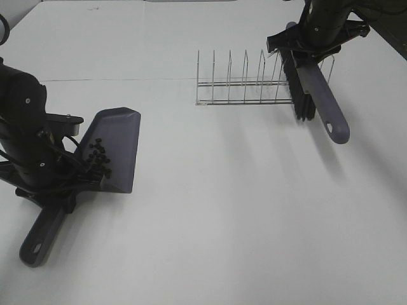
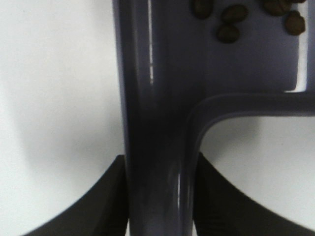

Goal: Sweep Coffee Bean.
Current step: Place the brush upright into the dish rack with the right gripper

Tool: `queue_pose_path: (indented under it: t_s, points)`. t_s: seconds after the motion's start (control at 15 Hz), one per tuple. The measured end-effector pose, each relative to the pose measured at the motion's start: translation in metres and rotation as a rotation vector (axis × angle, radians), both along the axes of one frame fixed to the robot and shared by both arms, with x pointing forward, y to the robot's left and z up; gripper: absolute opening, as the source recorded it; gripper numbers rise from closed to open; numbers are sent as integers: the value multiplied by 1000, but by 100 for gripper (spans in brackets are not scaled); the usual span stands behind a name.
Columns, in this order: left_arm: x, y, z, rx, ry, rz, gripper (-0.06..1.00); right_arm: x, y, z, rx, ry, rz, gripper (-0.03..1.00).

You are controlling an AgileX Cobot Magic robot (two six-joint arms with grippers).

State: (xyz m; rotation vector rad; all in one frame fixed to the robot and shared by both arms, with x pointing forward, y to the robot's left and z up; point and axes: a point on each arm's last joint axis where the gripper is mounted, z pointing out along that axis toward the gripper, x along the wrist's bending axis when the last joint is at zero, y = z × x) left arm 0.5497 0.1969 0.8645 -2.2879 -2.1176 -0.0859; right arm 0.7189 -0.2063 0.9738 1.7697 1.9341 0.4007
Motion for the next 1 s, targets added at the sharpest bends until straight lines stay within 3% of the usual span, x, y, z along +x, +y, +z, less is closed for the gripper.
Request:
queue_pose_path:
  t_s: [0.4,0.73,1.0]
  points:
    - [0,0,0,0,1,0,35,3,-12,0,19,21,-43,30]
    - [0,0,0,0,1,0,35,2,-11,-1,42,41,-9,30]
    - [0,0,0,0,1,0,35,-1,-8,-16,70,124,11,30]
